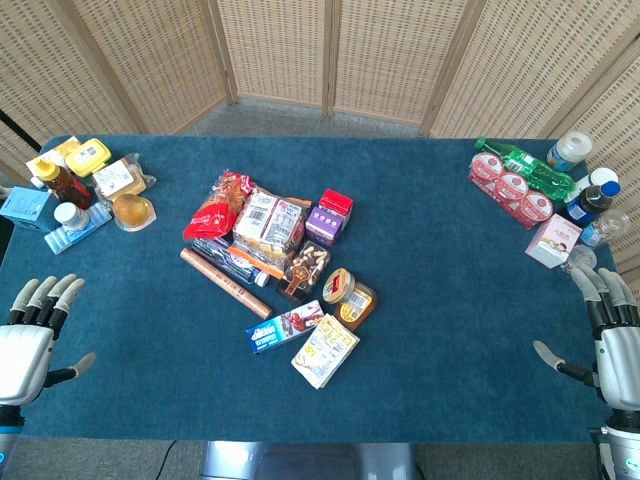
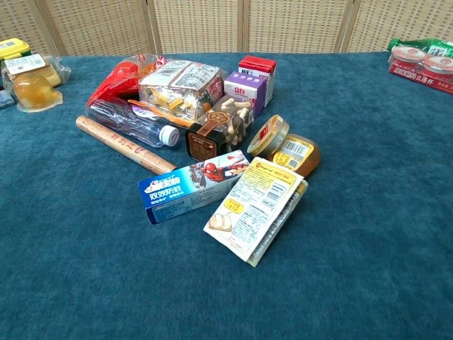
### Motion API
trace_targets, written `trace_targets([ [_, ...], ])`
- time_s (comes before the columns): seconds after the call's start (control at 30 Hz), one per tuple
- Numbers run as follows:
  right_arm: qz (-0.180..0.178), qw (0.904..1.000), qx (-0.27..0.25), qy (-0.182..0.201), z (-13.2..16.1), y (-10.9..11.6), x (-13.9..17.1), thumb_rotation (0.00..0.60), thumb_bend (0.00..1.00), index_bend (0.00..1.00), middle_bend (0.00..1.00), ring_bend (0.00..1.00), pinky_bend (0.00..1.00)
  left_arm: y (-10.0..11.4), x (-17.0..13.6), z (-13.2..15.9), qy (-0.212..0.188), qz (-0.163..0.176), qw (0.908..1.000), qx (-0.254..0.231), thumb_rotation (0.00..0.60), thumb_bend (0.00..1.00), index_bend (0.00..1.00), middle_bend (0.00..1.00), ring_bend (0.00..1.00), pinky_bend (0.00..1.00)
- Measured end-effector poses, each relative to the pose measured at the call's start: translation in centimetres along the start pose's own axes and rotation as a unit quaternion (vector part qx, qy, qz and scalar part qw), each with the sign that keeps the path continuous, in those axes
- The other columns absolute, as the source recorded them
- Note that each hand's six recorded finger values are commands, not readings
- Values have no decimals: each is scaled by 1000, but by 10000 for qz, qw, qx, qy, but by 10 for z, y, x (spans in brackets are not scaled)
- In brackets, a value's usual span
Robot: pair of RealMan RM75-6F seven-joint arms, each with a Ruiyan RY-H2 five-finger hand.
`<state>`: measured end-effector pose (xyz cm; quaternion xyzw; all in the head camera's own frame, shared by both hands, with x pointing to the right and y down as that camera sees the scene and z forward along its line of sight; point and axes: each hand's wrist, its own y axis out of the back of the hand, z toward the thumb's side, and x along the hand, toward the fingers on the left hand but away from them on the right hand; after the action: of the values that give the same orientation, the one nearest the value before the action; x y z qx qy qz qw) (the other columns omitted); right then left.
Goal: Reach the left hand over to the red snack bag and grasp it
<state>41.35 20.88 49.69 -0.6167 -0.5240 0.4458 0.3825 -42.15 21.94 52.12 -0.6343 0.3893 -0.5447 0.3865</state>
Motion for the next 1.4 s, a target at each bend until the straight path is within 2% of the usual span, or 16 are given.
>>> trace_targets([
  [0.23,55,10000,28,3,1,-4,-1,600,0,0,0,0,0,-3,5,-5,5,-65,10000,44,600,0,0,0,0,0],
  [0.4,-44,10000,0,9,1,2,1,600,0,0,0,0,0,-2,18,-11,-141,58,9997,176,600,0,0,0,0,0],
  [0.57,-111,9999,-60,17,2,7,1,600,0,0,0,0,0,-1,50,-30,-399,176,9972,610,600,0,0,0,0,0],
  [0.73,-101,9999,-66,7,2,8,1,600,0,0,0,0,0,-8,96,-38,-545,-94,9938,965,600,0,0,0,0,0],
  [0.9,-109,9999,-105,-19,1,9,1,600,0,0,0,0,0,-12,146,-21,-716,-309,9885,1295,600,0,0,0,0,0],
  [1.03,-124,9998,-140,-20,0,11,2,600,0,0,0,0,0,-10,182,1,-981,-227,9768,1888,600,0,0,0,0,0],
  [1.13,-129,9998,-172,4,1,12,2,600,0,0,0,0,0,-15,202,12,-1135,-296,9677,2231,600,0,0,0,0,0],
  [1.4,-169,9995,-255,12,2,16,2,600,0,0,0,0,0,-39,236,54,-1484,-477,9515,2652,600,0,0,0,0,0],
])
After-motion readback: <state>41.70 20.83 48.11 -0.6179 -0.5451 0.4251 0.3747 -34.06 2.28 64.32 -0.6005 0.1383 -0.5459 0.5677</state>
